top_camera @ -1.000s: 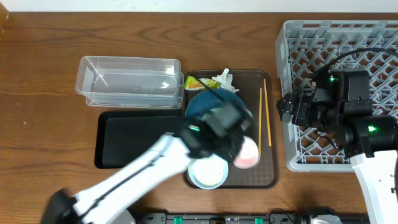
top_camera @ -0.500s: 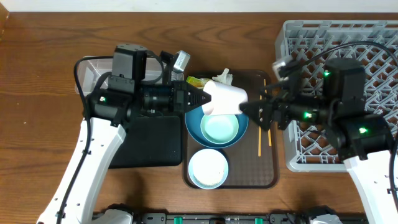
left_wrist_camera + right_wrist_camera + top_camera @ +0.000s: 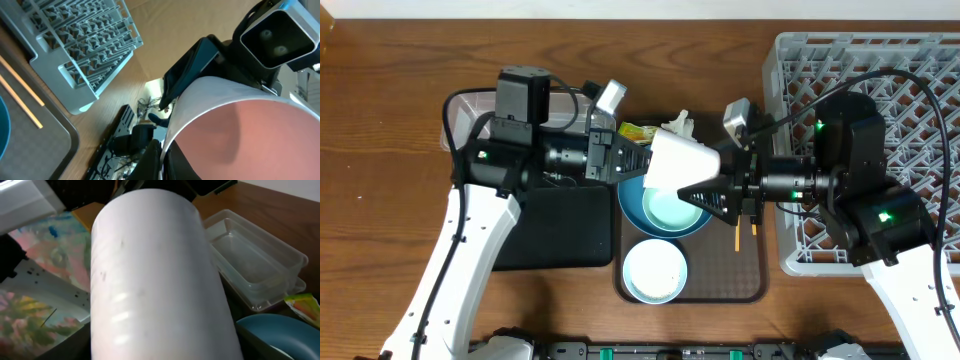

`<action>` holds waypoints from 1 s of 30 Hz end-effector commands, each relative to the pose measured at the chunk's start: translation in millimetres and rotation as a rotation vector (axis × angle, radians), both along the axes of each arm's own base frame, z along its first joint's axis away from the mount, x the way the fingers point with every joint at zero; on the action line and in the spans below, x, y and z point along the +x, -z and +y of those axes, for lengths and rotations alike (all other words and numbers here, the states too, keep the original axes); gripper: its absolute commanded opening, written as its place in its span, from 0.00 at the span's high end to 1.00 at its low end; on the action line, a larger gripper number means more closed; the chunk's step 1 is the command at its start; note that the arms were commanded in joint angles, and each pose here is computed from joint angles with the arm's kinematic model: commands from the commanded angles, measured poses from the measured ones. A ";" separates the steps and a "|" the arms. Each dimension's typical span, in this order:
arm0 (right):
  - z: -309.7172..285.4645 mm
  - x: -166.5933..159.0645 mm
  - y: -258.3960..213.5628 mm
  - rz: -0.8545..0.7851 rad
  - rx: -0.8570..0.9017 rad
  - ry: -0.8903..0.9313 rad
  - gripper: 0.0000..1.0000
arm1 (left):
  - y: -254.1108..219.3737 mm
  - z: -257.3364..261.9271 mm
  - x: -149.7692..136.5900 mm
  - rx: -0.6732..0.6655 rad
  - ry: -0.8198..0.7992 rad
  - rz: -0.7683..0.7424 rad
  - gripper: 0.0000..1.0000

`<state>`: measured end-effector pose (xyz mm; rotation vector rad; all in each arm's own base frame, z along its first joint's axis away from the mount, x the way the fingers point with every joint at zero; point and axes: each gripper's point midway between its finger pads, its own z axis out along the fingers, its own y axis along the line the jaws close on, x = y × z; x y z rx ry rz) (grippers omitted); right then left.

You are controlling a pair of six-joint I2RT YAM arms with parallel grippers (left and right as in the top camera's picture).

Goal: Sort waste into correct bins and load items into the dishwasher rack
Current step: 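Grasp the pink cup with the right gripper, release the left gripper, then lower the pink cup into the dish rack with the right gripper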

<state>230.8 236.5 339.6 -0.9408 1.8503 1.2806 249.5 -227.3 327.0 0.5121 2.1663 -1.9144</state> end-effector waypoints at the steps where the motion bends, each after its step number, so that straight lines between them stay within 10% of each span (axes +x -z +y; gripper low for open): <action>1: -0.6 10.6 2.0 -0.003 -0.022 0.041 0.46 | -16.4 -3.6 -12.7 -0.061 0.072 -0.034 0.85; 3: -2.3 12.5 2.0 -0.008 -0.027 0.055 0.50 | -16.5 -3.7 -11.4 -0.060 0.068 -0.045 0.53; 7: -20.1 24.6 5.3 -0.003 -0.070 0.172 0.55 | -6.8 -3.7 -0.5 -0.002 0.007 -0.057 0.27; 14: -132.3 55.0 47.8 0.238 -0.285 0.784 0.55 | 21.2 9.8 25.3 0.150 -0.160 -0.022 0.19; 20: -240.5 15.6 103.8 0.555 -0.558 1.270 0.55 | 22.5 22.5 32.4 0.166 -0.212 -0.012 0.19; 30: -289.0 -32.9 148.6 0.893 -0.811 1.435 0.53 | 45.7 70.9 37.2 0.498 -0.530 -0.061 0.19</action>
